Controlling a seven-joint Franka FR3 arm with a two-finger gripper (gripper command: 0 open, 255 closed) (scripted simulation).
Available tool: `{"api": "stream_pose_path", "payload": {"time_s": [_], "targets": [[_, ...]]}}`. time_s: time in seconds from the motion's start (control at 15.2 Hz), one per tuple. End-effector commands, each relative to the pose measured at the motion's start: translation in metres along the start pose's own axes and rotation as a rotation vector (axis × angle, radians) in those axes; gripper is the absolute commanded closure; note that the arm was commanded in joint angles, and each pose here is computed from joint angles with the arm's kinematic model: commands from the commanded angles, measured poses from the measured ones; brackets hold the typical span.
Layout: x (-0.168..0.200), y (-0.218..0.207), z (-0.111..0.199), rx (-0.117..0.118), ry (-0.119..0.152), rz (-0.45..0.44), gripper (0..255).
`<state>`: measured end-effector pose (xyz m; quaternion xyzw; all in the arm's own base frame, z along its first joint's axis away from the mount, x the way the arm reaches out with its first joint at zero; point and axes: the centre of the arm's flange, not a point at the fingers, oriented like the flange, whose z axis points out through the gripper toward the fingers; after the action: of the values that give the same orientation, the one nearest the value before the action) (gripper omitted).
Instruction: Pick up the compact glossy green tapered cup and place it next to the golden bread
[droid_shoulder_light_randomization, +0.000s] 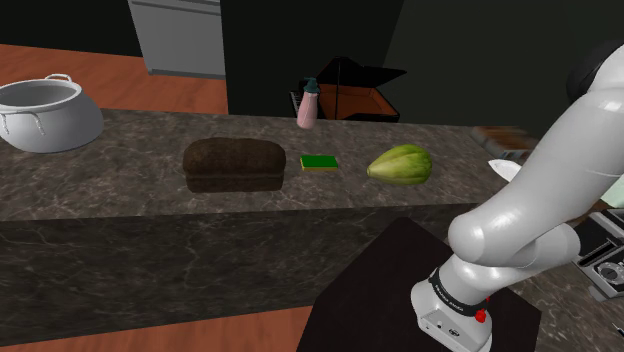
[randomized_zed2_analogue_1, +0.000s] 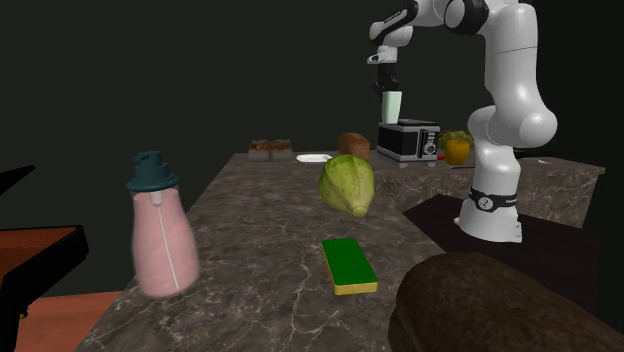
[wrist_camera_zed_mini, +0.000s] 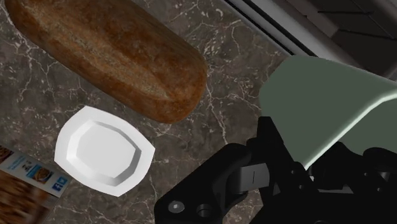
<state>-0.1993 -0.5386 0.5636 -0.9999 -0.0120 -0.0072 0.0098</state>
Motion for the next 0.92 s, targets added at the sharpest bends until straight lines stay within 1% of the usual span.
{"api": "stream_pose_path", "payload": {"time_s": [0.0, 0.86], "targets": [[-0.003, -0.002, 0.013, 0.007, 0.000, 0.003, 255], [-0.004, -0.001, 0.082, 0.007, 0.000, 0.003, 255]]}}
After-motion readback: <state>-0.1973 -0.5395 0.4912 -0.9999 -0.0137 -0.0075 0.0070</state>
